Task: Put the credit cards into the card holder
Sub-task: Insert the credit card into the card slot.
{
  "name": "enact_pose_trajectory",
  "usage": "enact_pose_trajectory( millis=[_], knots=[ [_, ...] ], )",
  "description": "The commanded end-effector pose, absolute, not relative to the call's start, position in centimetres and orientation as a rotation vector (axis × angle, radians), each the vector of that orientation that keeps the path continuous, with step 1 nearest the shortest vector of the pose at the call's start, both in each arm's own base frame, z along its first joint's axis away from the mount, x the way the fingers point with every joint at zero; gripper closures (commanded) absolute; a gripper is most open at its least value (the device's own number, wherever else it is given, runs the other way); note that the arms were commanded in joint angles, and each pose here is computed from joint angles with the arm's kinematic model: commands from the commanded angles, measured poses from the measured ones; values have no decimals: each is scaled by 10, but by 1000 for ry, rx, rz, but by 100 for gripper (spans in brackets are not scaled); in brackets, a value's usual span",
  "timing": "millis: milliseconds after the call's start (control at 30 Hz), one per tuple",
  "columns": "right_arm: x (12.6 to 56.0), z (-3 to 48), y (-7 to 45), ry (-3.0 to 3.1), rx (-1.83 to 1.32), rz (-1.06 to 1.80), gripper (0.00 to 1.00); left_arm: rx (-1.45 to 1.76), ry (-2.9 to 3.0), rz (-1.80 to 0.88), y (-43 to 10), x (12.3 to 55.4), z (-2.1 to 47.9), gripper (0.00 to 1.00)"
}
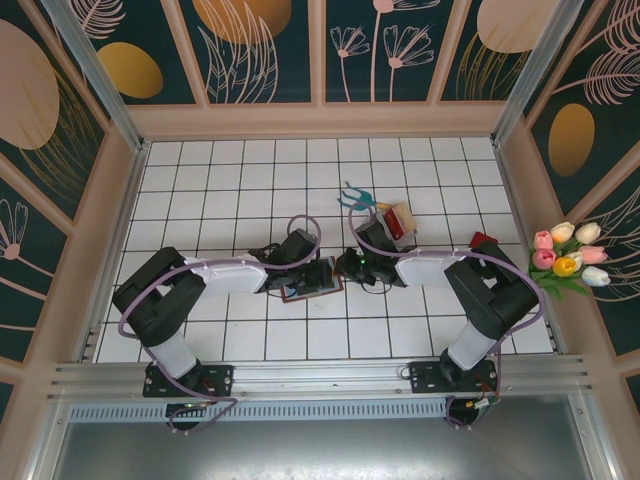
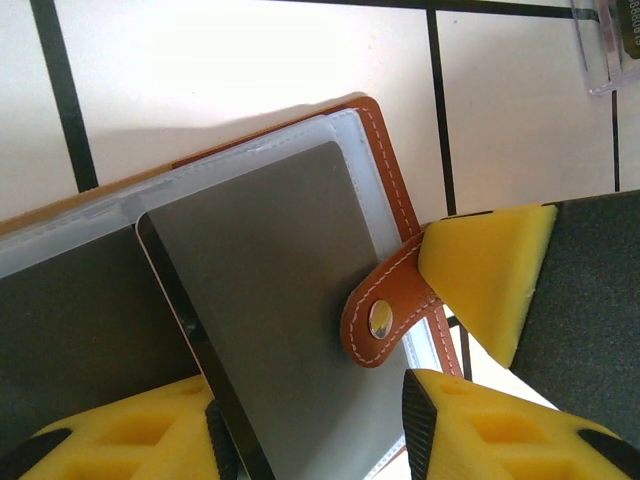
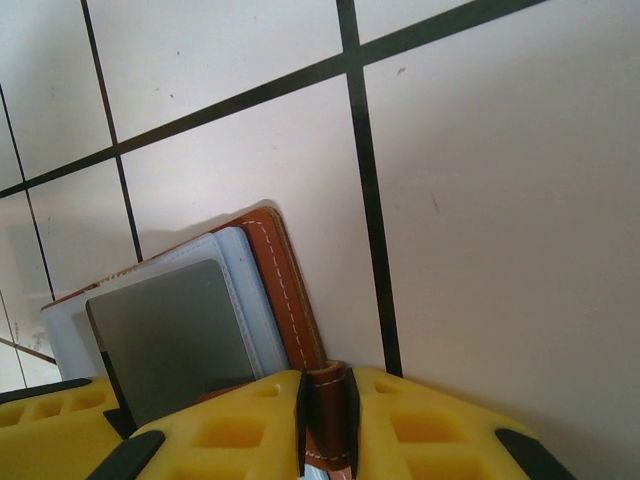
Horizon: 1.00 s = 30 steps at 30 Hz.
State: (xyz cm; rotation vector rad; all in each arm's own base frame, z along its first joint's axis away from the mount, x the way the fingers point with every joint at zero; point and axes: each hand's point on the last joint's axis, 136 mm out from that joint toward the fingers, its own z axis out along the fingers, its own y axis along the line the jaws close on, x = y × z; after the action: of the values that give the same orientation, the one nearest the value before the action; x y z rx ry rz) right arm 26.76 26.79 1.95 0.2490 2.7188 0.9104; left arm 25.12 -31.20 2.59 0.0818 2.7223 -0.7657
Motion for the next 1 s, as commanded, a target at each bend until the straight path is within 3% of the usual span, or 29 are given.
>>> enact_pose_trajectory(
  millis=[0,300,667,967],
  knots=[
    [249,-1,267,2802,236,868,80,199,2799,-796,-324,229,10,52],
    [251,-15,244,2834,274,664,80,107,2781,-542,-284,235,10,48],
    [251,-15,242,2833,279,667,80,25,2717,-423,-254,238,22,42],
    [256,1,253,2790,250,754,79,28,2557,-659,-281,252,77,41]
  ],
)
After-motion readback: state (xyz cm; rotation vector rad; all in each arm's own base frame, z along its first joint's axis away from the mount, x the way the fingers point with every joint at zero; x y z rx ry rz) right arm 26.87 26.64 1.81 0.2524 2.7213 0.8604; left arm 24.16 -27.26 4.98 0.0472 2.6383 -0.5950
